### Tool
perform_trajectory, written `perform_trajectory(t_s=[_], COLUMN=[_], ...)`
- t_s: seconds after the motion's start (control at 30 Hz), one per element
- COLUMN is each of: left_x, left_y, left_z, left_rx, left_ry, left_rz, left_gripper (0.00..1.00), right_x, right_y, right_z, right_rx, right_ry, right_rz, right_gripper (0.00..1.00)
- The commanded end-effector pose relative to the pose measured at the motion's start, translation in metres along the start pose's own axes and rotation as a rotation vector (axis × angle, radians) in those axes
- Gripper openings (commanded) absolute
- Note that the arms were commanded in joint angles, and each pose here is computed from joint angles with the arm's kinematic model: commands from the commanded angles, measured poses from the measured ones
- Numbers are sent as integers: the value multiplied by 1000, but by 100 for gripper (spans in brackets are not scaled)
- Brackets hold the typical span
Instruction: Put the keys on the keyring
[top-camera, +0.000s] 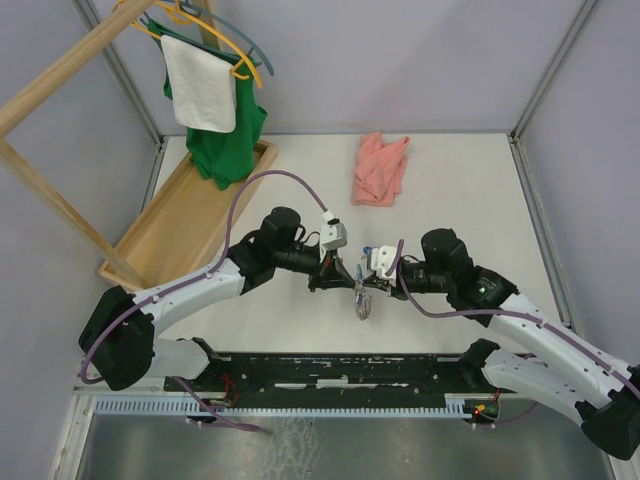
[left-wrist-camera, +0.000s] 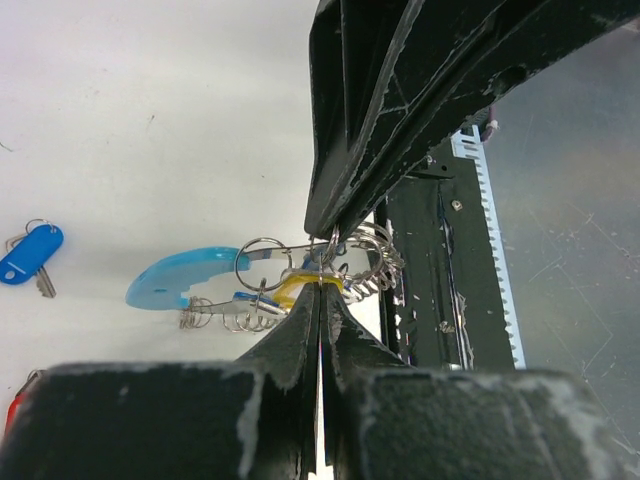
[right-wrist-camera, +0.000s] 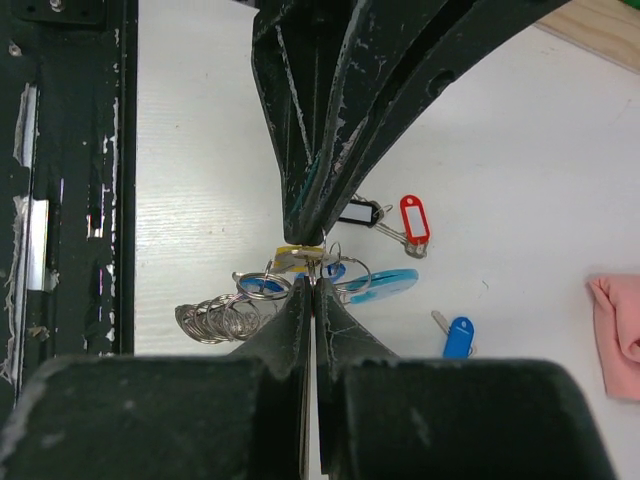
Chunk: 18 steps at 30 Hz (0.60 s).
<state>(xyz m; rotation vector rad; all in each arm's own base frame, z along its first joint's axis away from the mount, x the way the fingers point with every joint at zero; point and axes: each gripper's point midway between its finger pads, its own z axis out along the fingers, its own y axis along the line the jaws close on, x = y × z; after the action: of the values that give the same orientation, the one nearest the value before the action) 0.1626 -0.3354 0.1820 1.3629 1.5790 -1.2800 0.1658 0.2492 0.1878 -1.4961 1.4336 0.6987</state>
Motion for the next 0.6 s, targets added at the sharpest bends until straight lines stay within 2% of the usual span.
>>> perform_trajectory(t_s=[0.0,0.2,0.57], left_x=[-1,13,9], left_y=[-3,-5,-1], left_z=[-5,-3,8], left_rx=[-4,10,28], left_ry=[17,53,50], left_rz=[29,-20,-30], left_gripper=[3,3,3], right_x=[-33,-41,-56], right_y=[-21,-22,-25], right_z=[-10,-11,-12], right_rx=[122,146,189], right_ry=[-123,-185,-316], right_rz=[-48,-33,-7], right_gripper=[1,1,1])
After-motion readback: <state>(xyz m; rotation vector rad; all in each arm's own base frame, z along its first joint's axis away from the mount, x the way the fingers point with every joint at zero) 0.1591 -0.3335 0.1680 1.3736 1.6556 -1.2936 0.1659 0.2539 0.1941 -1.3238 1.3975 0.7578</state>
